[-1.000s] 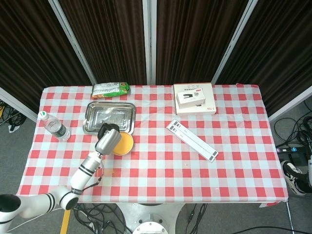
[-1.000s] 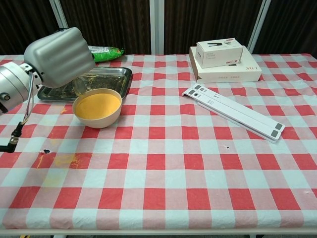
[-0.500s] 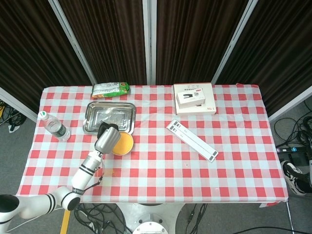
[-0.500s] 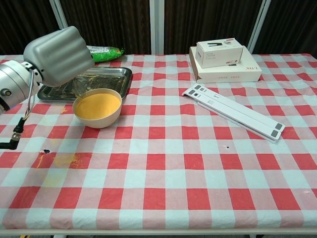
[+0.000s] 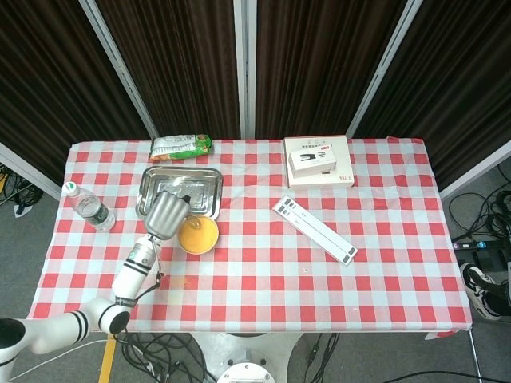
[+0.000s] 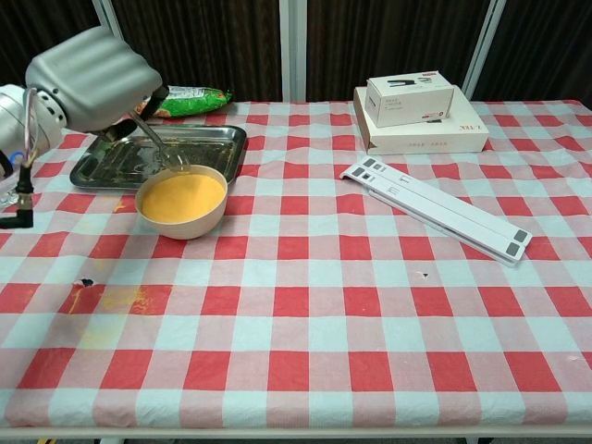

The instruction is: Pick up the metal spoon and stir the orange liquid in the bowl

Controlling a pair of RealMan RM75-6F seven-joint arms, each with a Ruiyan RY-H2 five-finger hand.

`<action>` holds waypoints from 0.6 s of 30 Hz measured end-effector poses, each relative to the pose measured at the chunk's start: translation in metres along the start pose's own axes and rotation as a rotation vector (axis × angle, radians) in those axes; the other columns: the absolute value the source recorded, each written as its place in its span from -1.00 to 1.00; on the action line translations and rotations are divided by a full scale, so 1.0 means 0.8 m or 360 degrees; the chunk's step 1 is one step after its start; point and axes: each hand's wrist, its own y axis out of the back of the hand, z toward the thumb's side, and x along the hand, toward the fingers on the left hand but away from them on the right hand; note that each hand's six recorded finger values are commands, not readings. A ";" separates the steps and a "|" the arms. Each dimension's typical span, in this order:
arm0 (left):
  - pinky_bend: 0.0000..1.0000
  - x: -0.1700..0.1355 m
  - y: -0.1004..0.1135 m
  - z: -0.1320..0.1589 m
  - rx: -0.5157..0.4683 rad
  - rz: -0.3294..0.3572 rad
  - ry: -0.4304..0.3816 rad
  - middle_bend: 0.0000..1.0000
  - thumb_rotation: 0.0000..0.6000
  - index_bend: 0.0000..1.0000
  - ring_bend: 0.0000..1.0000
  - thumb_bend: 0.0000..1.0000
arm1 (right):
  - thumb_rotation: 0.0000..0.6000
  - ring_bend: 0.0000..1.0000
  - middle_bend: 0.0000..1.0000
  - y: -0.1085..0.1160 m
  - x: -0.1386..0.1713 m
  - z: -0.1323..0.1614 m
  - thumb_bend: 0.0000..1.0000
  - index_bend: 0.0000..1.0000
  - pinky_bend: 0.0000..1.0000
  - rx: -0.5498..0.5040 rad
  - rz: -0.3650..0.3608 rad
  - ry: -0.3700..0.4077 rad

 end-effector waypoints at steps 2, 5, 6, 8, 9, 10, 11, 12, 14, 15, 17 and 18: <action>1.00 0.007 -0.002 -0.012 -0.0143 -0.0031 0.0057 1.00 1.00 0.32 0.94 -0.01 | 1.00 -0.99 -0.67 -0.001 0.000 0.000 -0.90 -0.84 -0.79 0.0001 0.0003 0.0000; 1.00 0.016 -0.010 -0.031 -0.0349 -0.0108 0.0143 1.00 1.00 0.31 0.95 -0.02 | 1.00 -0.98 -0.67 -0.002 -0.001 0.002 -0.91 -0.84 -0.79 -0.0002 0.0007 0.0002; 1.00 0.020 -0.014 -0.037 -0.0419 -0.0146 0.0170 1.00 1.00 0.30 0.95 -0.02 | 1.00 -0.99 -0.67 -0.003 -0.001 0.002 -0.91 -0.84 -0.79 -0.0004 0.0008 0.0004; 1.00 0.026 -0.020 -0.044 -0.0512 -0.0204 0.0204 1.00 1.00 0.27 0.95 -0.02 | 1.00 -0.99 -0.67 -0.004 -0.002 0.003 -0.90 -0.84 -0.79 -0.0005 0.0011 0.0007; 1.00 0.030 -0.025 -0.048 -0.0560 -0.0240 0.0221 1.00 1.00 0.26 0.95 -0.02 | 1.00 -0.98 -0.67 -0.005 -0.002 0.003 -0.90 -0.84 -0.79 -0.0005 0.0013 0.0007; 1.00 0.033 -0.029 -0.050 -0.0584 -0.0263 0.0232 1.00 1.00 0.24 0.95 -0.02 | 1.00 -0.98 -0.67 -0.005 -0.002 0.003 -0.90 -0.84 -0.79 -0.0006 0.0015 0.0007; 1.00 0.036 -0.033 -0.052 -0.0599 -0.0284 0.0241 1.00 1.00 0.22 0.94 -0.02 | 1.00 -0.98 -0.67 -0.005 -0.002 0.003 -0.90 -0.84 -0.79 -0.0007 0.0015 0.0006; 1.00 0.039 -0.038 -0.053 -0.0614 -0.0312 0.0250 1.00 1.00 0.20 0.94 -0.03 | 1.00 -0.98 -0.67 -0.005 -0.002 0.002 -0.91 -0.84 -0.79 -0.0008 0.0015 0.0004; 1.00 0.043 -0.048 -0.054 -0.0639 -0.0363 0.0268 1.00 1.00 0.18 0.94 -0.03 | 1.00 -0.99 -0.67 -0.004 -0.002 0.001 -0.91 -0.84 -0.79 -0.0007 0.0013 0.0002; 1.00 0.046 -0.056 -0.054 -0.0655 -0.0396 0.0281 1.00 1.00 0.17 0.94 -0.03 | 1.00 -0.99 -0.67 -0.004 -0.002 0.001 -0.91 -0.84 -0.79 -0.0007 0.0012 -0.0001; 1.00 0.049 -0.065 -0.054 -0.0668 -0.0431 0.0299 1.00 1.00 0.13 0.94 -0.03 | 1.00 -0.99 -0.67 -0.003 -0.002 0.000 -0.91 -0.84 -0.79 -0.0006 0.0011 -0.0005; 1.00 0.051 -0.070 -0.054 -0.0671 -0.0449 0.0308 1.00 1.00 0.09 0.94 -0.04 | 1.00 -0.99 -0.67 -0.003 -0.001 -0.001 -0.91 -0.84 -0.79 -0.0006 0.0011 -0.0008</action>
